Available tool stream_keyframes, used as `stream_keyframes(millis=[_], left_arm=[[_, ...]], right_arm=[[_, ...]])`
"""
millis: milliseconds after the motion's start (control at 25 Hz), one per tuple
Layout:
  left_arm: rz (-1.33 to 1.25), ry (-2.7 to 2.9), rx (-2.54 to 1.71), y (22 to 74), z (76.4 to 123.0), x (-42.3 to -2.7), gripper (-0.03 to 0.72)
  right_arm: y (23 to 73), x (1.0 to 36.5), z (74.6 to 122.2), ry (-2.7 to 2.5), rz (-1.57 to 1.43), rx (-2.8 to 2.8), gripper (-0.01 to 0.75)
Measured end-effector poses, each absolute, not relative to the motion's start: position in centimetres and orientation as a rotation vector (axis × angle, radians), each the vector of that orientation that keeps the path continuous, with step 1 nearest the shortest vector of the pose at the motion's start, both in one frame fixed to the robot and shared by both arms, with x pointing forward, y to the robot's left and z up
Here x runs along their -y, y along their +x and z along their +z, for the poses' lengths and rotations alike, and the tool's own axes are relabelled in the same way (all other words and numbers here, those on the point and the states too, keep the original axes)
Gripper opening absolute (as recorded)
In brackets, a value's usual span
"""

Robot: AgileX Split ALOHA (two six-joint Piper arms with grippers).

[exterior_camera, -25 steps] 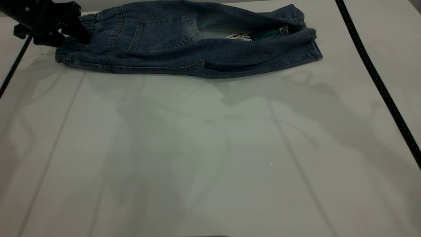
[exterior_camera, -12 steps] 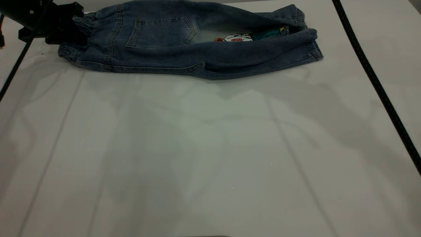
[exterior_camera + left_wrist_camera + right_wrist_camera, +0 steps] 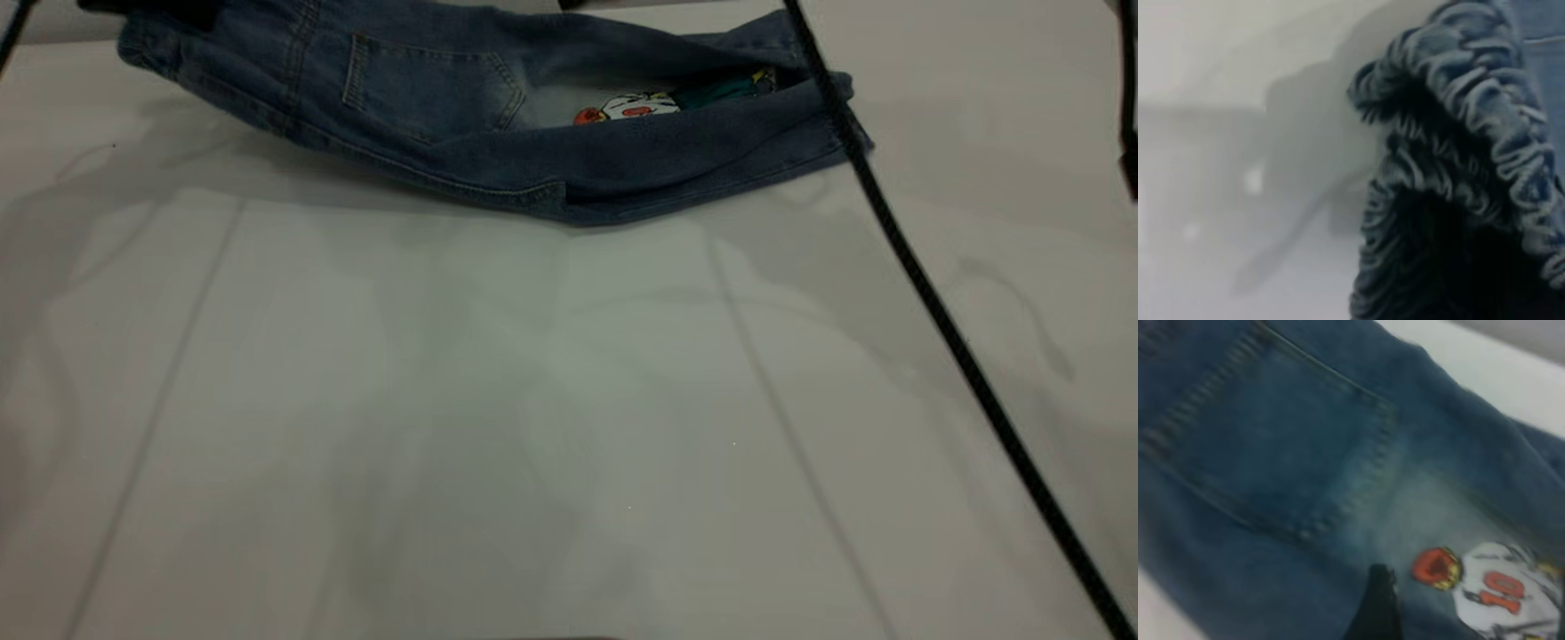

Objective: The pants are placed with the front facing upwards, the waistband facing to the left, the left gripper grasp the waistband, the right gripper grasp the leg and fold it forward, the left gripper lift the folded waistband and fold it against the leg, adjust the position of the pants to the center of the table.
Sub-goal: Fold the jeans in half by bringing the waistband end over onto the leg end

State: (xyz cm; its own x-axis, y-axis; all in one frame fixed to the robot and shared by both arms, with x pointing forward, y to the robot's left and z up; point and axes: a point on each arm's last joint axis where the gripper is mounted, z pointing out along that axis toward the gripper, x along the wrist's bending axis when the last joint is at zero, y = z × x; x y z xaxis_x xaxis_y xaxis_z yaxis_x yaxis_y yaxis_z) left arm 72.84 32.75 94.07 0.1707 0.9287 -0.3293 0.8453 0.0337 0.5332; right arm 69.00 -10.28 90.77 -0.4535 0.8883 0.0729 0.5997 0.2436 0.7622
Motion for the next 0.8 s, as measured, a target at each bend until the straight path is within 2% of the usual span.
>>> stream_keyframes(millis=[360,560,800], left_arm=[[0.226,1.865,-1.552,71.1,100.8,-31.3,0.049],[0.249,1.887,-1.48,70.6,103.0,-29.5,0.049],[0.261,1.933,-1.363,70.8,104.6,-25.7,0.049]], right_arm=[[68.8,10.4,84.7,1.479,0.959,-2.211,0.58],[68.2,10.2,82.2,1.538,0.936,-2.292,0.58],[67.3,8.5,82.2,1.53,0.977,-2.388,0.58]])
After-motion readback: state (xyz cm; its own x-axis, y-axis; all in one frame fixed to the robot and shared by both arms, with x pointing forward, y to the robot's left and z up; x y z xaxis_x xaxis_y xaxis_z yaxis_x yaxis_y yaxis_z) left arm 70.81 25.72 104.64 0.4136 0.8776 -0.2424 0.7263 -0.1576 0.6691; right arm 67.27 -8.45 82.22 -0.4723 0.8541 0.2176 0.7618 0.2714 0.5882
